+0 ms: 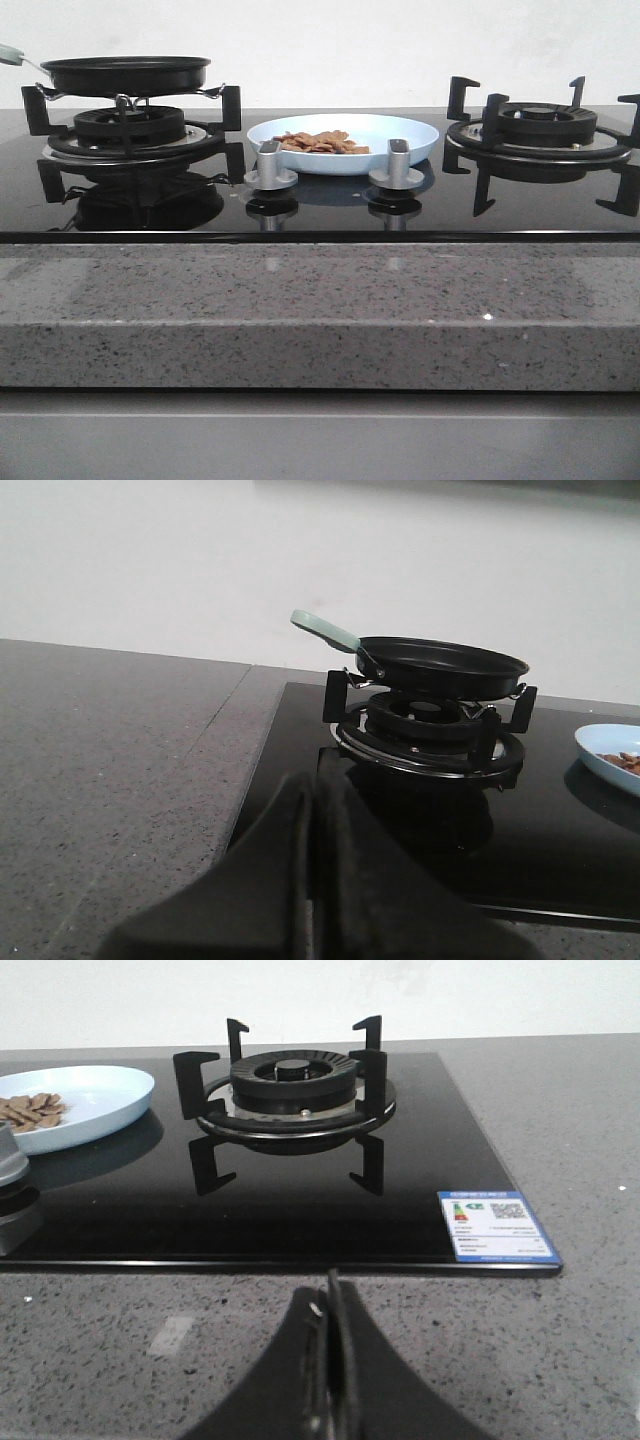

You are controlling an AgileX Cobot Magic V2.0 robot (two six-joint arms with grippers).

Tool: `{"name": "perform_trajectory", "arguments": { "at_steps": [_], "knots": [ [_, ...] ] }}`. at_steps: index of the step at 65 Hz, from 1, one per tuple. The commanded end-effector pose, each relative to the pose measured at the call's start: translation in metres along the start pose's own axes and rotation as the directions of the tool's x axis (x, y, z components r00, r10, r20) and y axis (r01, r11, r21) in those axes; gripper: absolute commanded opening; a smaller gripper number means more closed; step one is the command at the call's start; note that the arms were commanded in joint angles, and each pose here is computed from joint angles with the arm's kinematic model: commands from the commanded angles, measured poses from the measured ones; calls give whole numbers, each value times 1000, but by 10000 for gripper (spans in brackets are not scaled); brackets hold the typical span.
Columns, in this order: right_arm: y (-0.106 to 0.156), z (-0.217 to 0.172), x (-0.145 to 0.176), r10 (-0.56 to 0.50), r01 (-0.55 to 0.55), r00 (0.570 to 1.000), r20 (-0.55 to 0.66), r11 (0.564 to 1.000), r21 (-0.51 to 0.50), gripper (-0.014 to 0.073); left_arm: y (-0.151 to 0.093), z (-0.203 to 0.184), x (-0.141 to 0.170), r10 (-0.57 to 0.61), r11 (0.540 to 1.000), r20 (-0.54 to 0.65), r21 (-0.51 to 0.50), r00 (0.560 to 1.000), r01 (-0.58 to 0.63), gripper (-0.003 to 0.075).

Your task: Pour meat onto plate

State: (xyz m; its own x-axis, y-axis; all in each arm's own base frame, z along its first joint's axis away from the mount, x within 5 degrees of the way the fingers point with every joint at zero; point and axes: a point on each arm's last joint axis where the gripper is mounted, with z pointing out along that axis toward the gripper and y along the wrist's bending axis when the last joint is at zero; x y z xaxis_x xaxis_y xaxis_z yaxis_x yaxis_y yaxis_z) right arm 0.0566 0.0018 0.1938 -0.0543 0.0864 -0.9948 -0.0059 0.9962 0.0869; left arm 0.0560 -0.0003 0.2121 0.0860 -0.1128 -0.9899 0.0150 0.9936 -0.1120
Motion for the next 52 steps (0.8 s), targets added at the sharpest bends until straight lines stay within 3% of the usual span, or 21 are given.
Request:
{"name": "perform_trajectory", "arguments": {
  "at_steps": [1,20,29,52],
  "knots": [
    [-2,-2,-11,-3,0,993,121,1000,26,-120,0,-2,-6,-10,1000,88,7,996,10,-20],
    [-2,-2,-11,-4,1,993,118,1000,25,-120,0,-2,-6,-10,1000,88,7,996,10,-20],
    [-2,-2,-11,-53,49,991,121,998,37,-120,0,-2,-6,-10,1000,88,7,996,10,-20],
    [-2,-4,-20,-28,22,976,214,999,31,-120,0,-2,-6,-10,1000,88,7,996,10,-20]
  ]
}}
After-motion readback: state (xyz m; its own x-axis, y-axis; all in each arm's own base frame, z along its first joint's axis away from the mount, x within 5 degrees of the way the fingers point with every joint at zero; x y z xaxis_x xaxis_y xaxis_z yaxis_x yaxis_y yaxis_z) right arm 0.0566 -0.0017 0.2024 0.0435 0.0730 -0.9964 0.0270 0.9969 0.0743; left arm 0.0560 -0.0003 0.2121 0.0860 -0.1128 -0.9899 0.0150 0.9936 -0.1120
